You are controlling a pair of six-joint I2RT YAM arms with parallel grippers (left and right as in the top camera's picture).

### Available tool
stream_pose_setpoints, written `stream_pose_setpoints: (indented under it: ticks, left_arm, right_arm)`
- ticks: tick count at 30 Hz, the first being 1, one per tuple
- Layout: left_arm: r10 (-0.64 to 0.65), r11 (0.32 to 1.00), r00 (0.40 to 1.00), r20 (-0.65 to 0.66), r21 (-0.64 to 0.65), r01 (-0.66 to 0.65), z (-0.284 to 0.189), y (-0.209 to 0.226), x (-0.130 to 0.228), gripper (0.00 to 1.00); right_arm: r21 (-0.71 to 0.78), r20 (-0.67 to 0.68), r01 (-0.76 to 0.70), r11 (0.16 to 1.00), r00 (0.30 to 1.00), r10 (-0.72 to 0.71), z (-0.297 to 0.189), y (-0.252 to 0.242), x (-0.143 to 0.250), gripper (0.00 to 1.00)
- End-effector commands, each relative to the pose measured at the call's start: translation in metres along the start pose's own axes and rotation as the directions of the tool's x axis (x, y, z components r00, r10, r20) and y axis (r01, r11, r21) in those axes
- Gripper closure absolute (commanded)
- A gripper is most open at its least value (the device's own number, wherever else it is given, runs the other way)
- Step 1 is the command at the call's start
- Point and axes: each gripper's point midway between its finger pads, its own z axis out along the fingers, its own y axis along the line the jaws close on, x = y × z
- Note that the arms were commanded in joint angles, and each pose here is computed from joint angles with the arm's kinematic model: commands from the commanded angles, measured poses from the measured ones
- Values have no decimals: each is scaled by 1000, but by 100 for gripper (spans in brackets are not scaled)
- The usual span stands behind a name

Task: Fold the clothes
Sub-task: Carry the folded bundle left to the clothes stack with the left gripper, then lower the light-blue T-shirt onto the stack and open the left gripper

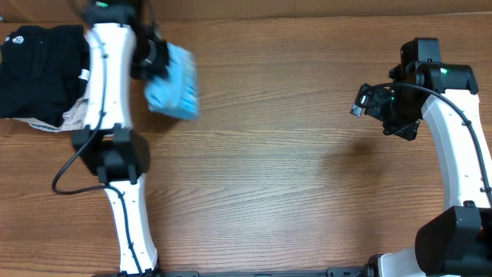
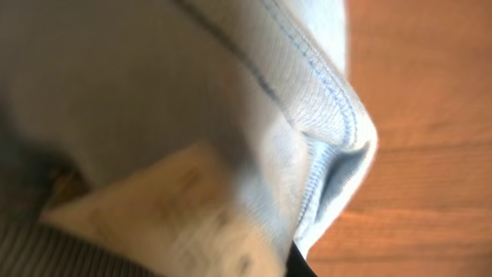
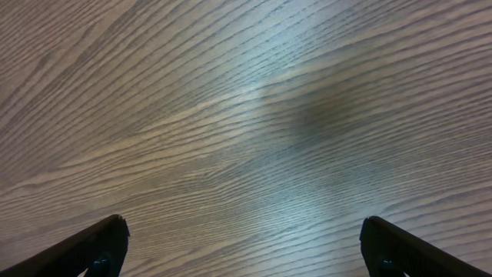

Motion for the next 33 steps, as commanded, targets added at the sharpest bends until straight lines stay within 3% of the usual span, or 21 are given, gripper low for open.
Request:
stream_pose_setpoints:
  ticks: [1,6,12,19,25,33]
  left_arm:
    - [12,991,976,216,128,-40,-76,-15,-21,96]
    - [-100,983,906,410,180,27,-141,3,-39,96]
    - [-287,958,788,544,178,226,-193,76,-50,96]
    - [-529,840,599,601,271,470,-224,161,-55,96]
    - [-647,738,411,643,393,548,-251,207,-69,96]
    - [-738,635,299,605,471,613,-228,235,-97,96]
  right_arm:
    - [-11,39,13,1000,999,-13,-10,3,-5,0]
    - [-11,37,13,1000,999,-12,-10,3,-4,0]
    - [-10,35,12,1000,999,-12,-10,3,-4,0]
    - [-14,32,11,1000,999,-11,-10,3,-3,0]
    - [-60,15,12,998,1000,-12,-10,11,0,0]
    - [-67,5,11,998,1000,-11,-10,12,2,0]
